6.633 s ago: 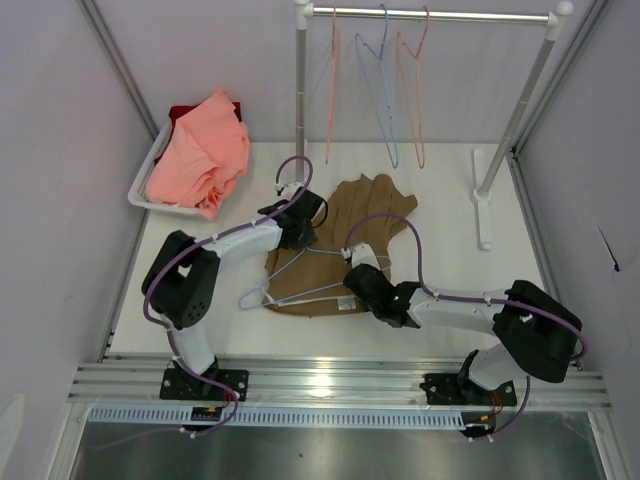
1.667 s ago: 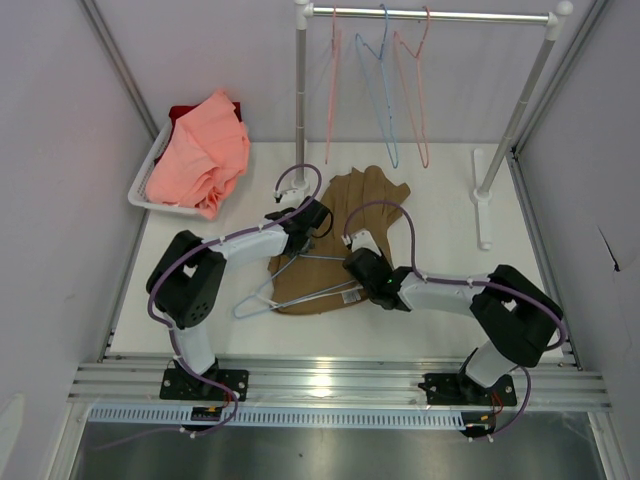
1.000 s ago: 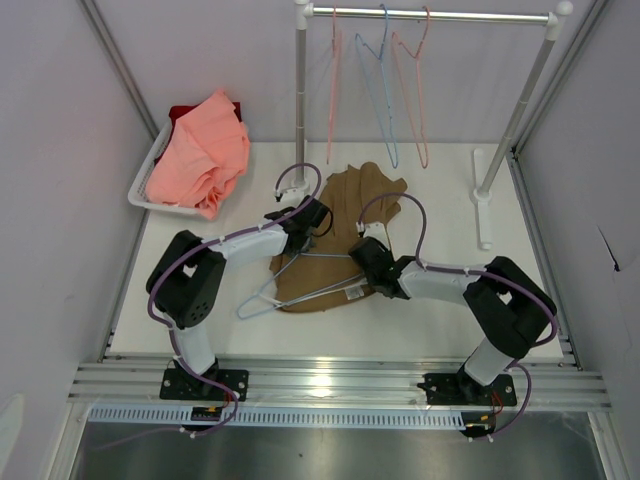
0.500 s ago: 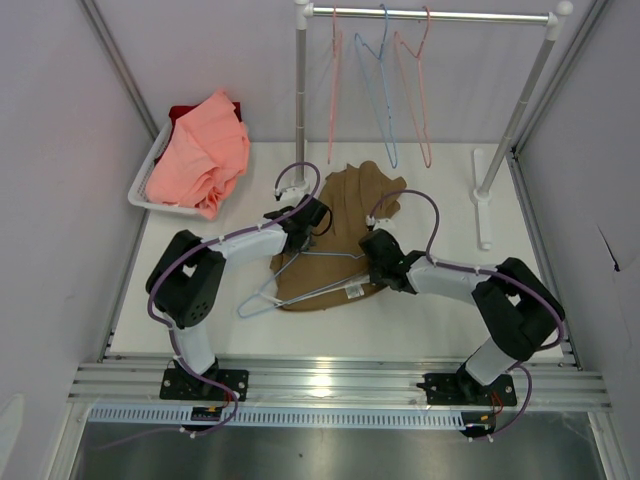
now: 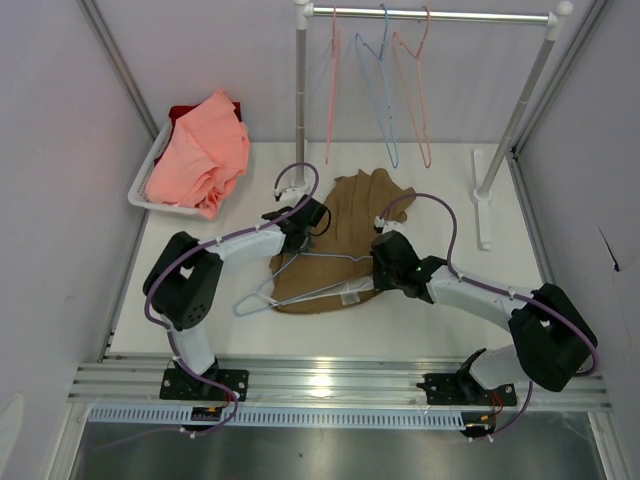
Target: Place the skirt on the hanger
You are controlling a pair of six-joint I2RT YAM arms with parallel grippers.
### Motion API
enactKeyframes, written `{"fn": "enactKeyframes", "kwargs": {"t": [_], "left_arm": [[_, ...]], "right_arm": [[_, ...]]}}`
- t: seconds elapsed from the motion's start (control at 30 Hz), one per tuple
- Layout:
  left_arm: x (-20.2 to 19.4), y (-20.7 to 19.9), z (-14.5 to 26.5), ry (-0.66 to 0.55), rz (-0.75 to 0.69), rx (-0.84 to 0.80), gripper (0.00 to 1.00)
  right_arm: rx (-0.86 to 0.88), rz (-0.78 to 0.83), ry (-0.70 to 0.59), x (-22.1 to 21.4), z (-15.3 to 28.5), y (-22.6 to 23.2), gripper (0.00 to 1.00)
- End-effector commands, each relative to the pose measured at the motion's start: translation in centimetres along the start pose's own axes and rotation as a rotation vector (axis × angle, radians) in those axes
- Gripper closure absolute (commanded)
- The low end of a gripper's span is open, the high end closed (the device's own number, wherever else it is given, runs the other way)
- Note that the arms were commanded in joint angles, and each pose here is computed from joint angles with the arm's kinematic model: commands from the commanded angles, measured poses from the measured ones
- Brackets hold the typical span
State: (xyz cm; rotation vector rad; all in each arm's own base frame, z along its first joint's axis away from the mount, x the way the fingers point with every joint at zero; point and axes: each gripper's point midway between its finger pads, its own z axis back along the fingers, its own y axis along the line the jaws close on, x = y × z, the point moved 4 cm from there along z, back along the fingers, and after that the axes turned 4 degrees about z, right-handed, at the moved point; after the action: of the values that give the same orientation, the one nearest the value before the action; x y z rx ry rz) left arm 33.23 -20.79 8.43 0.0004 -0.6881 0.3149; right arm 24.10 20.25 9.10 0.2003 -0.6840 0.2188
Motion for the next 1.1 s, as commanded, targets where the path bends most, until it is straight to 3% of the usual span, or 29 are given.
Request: {"fn": "enactKeyframes", "kwargs": {"t": [0.0, 0.17, 0.47, 0.73, 0.87, 1.07], "left_arm": [[1.0, -0.1, 1.5, -0.023, -0.006, -0.041, 1.00], [0.8, 0.0, 1.2, -0.015, -0.008, -0.043, 1.00], [0.2, 0.2, 1.0, -0.007, -0.013, -0.044, 1.00], [0.2, 0.1, 1.0, -0.004, -0.009, -0.053, 1.00], [0.2, 0.1, 1.0, -0.003, -0.009, -0.054, 1.00], [0.2, 0.1, 0.9, -0.003, -0.009, -0.054, 1.00]], "right_arm": [[0.064, -0.021, 0.011, -0.8, 0.8, 1.3, 1.00], [-0.003, -0.022, 0.043, -2.1, -0.2, 0.3, 0.96], [-0.070, -0.029, 0.027, -1.6, -0.8, -0.5, 0.69], [-0.108, -0.025, 0.016, -1.4, -1.1, -0.8, 0.63], [-0.116, -0.015, 0.026, -1.4, -1.5, -0.7, 0.67], [-0.099, -0.019, 0.023, -1.1, -1.9, -0.3, 0.85]]}}
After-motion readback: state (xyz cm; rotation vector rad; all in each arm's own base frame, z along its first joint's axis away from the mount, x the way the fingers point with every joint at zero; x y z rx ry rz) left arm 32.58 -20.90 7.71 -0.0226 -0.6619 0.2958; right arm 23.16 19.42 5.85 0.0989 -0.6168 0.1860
